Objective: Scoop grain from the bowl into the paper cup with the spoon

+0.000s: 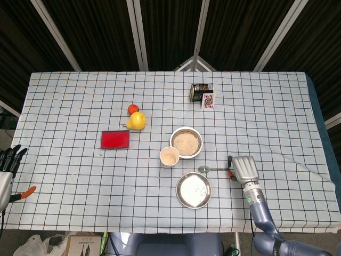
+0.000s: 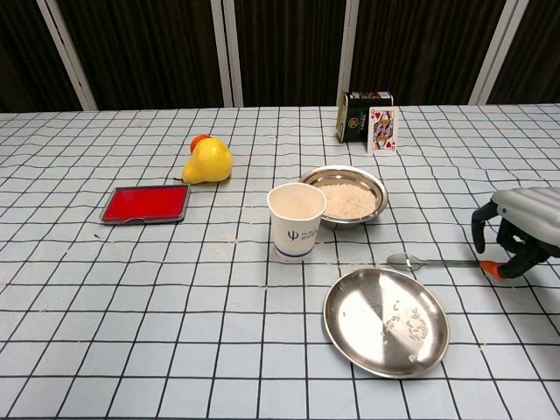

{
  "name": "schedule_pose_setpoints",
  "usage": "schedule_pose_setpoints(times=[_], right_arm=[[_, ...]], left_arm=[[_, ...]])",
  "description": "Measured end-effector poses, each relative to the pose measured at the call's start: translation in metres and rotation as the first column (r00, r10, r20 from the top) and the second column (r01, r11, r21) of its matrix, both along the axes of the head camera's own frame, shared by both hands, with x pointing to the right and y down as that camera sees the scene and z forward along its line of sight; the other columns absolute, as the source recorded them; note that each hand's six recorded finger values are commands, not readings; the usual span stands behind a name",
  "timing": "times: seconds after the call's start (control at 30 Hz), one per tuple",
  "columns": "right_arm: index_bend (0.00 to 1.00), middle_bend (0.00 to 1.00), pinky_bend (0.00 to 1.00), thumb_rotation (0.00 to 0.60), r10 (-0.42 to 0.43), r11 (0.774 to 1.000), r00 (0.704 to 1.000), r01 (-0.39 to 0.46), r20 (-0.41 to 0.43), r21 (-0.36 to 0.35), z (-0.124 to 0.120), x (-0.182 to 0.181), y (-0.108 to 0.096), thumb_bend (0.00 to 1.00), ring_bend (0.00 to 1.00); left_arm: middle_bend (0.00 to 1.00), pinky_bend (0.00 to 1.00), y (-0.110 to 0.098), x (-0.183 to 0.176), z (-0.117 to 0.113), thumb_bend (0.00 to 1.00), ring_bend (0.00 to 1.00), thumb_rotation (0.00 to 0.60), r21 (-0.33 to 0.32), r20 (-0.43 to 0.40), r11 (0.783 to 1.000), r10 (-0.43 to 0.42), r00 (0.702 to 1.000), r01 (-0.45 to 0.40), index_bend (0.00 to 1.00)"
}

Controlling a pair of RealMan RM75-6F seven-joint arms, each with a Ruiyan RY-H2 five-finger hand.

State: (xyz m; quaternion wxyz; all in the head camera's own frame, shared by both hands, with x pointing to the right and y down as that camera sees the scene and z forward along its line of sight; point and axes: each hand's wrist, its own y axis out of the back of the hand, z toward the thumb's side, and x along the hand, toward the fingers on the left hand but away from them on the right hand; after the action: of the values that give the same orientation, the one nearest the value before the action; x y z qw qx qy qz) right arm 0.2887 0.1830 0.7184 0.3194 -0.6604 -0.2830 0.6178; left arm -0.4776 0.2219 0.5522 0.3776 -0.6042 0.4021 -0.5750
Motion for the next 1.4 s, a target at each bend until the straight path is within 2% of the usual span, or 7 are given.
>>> schedule_pose_setpoints(times=[0.53,1.17,1.4], right_arm=[[0.48,0.94,0.92,0.6,0.028,0.999,1.0,-0.027,0.003,-0.018,0.0055,-0.0019,0.0006,0.43,1.0],[0.49,0.94,0.92,0.6,0.046,0.999,0.999,-0.045,0.022,-0.022,0.0087,-0.0077,0.005,0.43,1.0],[0.52,0.94,0.92,0.6,0.053,0.998,0.998,-0.053,0.026,-0.022,0.01,-0.0094,0.0065,0.43,1.0]], left_arm=[[0.0,0.0,-0.0003,-0.0002,0.0002,0.0,0.0,0.6,-0.003,-0.002,1.0,-0.004,1.0,0.004,0.0],[0.0,0.0,-0.0005,-0.0003,0.0008,0.0,0.0,0.6,-0.007,0.0,1.0,-0.007,1.0,0.007,0.0],[0.0,0.0,-0.0003,-0.0004,0.0006,0.0,0.0,0.6,-0.006,0.001,1.0,-0.008,1.0,0.008,0.0]])
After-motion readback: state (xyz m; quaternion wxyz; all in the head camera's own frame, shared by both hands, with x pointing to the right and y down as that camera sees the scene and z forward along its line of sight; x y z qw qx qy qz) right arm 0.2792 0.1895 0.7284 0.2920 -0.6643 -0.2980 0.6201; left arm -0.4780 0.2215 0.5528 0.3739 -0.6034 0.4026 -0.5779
